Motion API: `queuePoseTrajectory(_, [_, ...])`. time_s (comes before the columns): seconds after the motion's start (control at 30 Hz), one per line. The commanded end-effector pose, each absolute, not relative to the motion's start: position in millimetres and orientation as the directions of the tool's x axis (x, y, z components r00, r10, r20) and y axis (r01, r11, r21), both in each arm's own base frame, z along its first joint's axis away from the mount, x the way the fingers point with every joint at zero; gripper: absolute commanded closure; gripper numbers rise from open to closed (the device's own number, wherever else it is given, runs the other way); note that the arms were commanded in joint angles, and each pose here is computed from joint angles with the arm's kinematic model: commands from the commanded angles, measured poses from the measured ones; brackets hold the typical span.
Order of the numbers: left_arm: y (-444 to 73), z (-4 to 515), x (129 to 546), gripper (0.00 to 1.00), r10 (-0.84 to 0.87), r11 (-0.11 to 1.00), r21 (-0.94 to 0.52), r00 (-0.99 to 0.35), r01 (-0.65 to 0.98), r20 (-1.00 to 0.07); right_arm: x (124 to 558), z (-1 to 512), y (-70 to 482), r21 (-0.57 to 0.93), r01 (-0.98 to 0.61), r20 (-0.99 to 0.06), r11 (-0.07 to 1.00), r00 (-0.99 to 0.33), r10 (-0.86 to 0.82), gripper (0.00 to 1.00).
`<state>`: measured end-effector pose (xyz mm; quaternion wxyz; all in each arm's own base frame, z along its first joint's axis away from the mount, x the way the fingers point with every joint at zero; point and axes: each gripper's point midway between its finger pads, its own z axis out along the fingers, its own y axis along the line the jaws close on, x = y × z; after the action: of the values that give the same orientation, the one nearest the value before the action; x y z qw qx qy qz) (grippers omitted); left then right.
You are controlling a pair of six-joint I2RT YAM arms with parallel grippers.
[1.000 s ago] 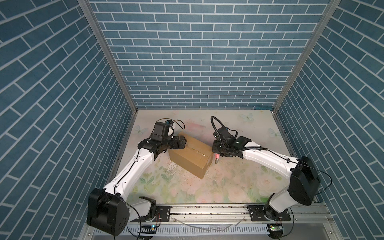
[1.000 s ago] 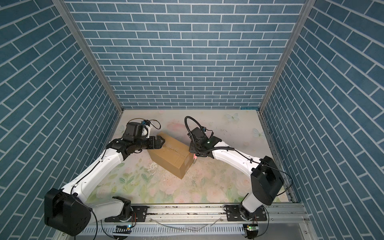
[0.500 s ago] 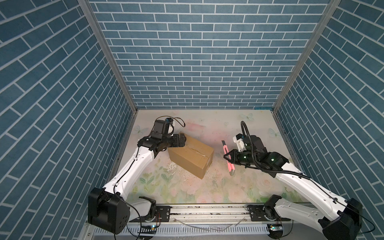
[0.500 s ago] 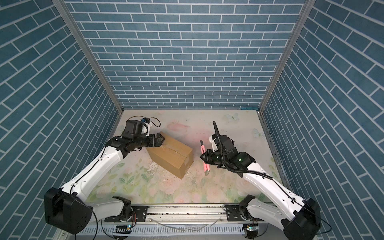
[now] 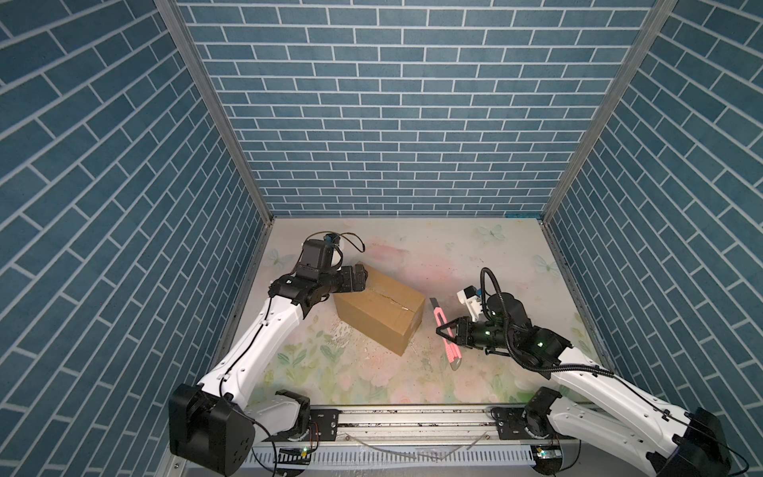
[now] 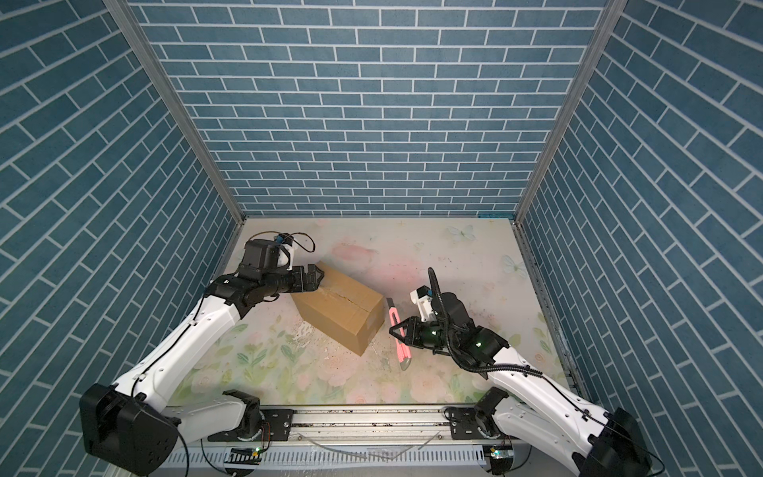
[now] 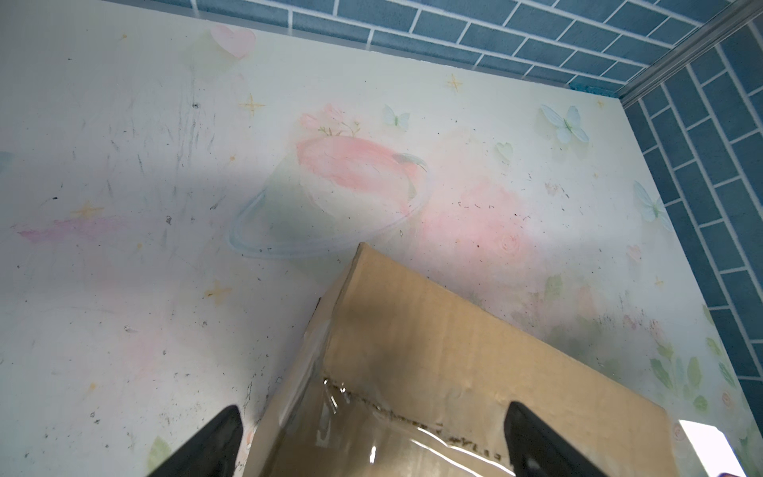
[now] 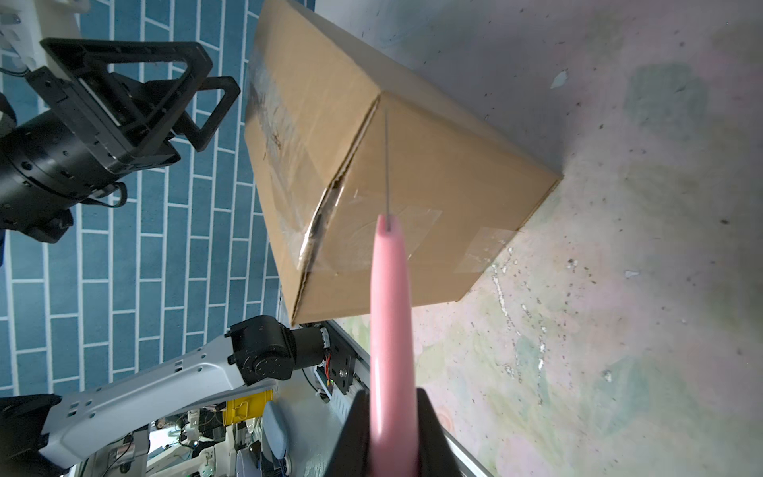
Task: Unpack the express box
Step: 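Insert the cutter blade into the taped seam at the box end with the right gripper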
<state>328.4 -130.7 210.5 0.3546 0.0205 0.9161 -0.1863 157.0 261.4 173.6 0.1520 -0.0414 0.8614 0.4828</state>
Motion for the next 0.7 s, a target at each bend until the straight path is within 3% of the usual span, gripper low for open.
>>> queuePoseTrajectory(0.0, [-127,205,324,0.00,-0.108,0.933,-0.328,-0.752,0.149,-0.650,155,185,269,0.858,-0.220,-0.301,0.465,-0.947,0.108,1.00])
queuePoseTrajectory(0.67, [-129,203,322,0.00,-0.125,0.926,-0.348,-0.750,0.148,-0.650,146,175,278,0.868,-0.205,-0.285,0.452,-0.951,0.116,1.00])
